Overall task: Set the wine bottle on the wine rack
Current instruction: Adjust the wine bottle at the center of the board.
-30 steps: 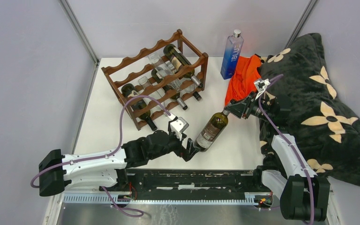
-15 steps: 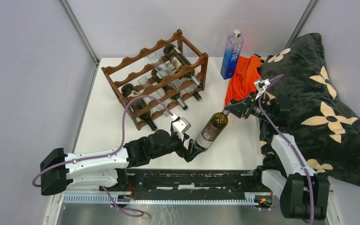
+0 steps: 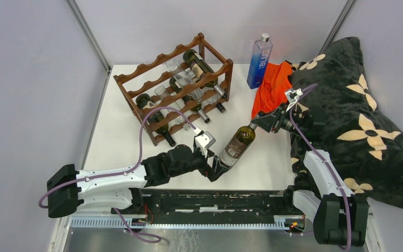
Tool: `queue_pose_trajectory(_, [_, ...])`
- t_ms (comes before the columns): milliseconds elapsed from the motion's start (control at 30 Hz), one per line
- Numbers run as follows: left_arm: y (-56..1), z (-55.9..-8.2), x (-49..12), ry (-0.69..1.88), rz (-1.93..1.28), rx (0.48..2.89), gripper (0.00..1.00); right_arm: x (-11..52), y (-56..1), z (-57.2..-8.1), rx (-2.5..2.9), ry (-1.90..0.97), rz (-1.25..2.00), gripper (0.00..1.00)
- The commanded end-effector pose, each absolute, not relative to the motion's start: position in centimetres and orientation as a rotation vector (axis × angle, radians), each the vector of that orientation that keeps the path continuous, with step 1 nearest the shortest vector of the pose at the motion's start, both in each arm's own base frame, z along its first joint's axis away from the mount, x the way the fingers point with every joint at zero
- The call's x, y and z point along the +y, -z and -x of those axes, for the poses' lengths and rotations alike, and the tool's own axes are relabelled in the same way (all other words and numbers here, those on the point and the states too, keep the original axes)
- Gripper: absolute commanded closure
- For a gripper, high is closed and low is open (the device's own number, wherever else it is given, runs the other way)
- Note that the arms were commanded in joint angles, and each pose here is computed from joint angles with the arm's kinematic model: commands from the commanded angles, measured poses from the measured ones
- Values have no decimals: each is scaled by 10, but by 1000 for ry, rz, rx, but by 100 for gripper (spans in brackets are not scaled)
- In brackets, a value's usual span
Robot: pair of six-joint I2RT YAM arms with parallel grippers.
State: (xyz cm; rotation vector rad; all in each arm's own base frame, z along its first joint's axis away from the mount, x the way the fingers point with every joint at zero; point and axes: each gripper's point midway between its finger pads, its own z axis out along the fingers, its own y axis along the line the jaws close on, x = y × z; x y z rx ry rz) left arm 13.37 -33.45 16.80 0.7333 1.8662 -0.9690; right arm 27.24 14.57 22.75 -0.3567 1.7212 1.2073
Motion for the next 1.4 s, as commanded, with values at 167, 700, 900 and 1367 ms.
queue_pose_trajectory(167, [-190, -138, -349, 1035, -674, 1826, 0, 146, -243, -272, 1654, -1203, 406, 100])
queue_pose_trajectory(700, [-182, -147, -364, 1018, -703, 1832, 0, 146, -242, -273, 1655, -1206, 397, 100])
queue_pose_trajectory(900, [-171, -174, -371, 915, -709, 1833, 0, 146, -242, -272, 1657, -1220, 389, 100])
queue_pose_trajectory(1367, [-140, -208, -398, 839, -831, 1812, 0, 146, -243, -273, 1656, -1231, 384, 100])
